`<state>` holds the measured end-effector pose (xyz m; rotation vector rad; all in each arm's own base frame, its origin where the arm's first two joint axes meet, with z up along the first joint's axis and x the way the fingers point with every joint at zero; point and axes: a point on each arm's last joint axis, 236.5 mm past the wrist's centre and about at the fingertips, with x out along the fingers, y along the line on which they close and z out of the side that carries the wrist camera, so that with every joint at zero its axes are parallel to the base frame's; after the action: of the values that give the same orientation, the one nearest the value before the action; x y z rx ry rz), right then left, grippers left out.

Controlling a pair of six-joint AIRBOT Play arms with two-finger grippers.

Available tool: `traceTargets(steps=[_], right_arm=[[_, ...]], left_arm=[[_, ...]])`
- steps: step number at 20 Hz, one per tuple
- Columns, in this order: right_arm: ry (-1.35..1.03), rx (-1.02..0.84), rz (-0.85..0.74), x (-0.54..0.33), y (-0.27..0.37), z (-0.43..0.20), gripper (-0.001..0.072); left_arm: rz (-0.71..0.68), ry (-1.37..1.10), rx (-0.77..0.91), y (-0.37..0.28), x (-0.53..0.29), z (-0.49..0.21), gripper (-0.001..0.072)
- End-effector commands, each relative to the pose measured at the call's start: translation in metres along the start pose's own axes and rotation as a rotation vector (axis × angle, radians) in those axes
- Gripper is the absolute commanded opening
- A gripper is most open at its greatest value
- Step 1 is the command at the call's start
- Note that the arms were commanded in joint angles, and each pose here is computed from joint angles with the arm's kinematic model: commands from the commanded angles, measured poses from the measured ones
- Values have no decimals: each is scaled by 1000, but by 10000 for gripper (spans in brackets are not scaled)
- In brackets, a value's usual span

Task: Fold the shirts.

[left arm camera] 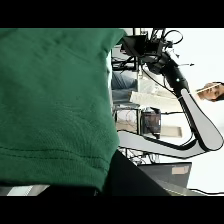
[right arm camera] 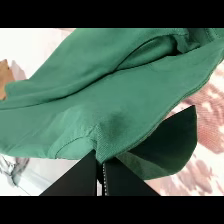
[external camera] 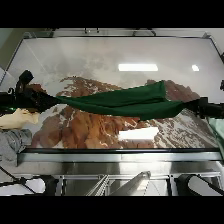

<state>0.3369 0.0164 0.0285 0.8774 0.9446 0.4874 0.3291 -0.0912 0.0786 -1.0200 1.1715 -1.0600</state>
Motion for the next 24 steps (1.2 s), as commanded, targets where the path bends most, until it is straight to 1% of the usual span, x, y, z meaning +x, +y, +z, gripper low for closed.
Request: traceTargets(steps=[1,6,12,19,24], right_arm=[[-1,0,-1,0,0,0,22],[-12,13,-17,2,-6,0,22],[53,56,-59,9,-26,-28,22],[42,57,-65,9,-28,-26,22],[42,57,-65,9,-28,-27,22]], left_arm=[[22,4,-8,4,-1,0,18],[126,10,-22,28,-2,-1,17],[111,48,-27,25,0,-10,15],[123,74,-6,25,14,-11,16],[125,42,-11,28,3,-7,16]])
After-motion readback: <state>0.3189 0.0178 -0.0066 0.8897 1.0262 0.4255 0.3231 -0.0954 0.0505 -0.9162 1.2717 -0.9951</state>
